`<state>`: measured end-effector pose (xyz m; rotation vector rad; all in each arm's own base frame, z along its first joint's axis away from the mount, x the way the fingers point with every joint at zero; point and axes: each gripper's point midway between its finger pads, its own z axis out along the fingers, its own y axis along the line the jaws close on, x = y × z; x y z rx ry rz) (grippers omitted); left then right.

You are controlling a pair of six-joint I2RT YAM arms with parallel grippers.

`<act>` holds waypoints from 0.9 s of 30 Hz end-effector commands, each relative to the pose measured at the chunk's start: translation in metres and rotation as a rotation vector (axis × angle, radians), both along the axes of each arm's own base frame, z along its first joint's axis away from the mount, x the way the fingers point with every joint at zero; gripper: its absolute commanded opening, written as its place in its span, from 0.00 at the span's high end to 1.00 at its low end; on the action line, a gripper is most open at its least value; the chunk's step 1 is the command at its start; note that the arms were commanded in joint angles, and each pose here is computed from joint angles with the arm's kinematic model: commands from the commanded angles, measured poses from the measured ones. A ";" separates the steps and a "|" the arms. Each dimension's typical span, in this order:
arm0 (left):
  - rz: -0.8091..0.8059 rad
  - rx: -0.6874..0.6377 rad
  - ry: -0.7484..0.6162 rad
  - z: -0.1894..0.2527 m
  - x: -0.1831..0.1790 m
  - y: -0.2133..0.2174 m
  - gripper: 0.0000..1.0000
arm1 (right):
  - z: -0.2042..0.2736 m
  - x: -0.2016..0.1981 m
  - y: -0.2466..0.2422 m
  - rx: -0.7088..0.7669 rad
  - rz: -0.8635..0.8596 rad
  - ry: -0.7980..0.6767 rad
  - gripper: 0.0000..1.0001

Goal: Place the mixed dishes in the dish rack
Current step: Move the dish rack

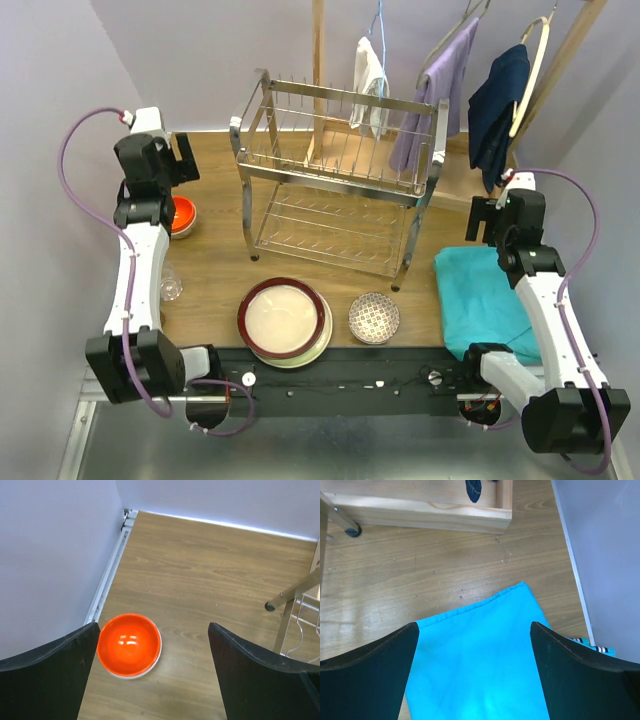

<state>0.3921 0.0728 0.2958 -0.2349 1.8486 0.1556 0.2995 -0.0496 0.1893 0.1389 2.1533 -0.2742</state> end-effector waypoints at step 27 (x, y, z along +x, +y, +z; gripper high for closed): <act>-0.173 -0.204 -0.022 0.060 0.065 -0.030 1.00 | 0.037 0.189 -0.048 0.038 -0.078 -0.149 0.99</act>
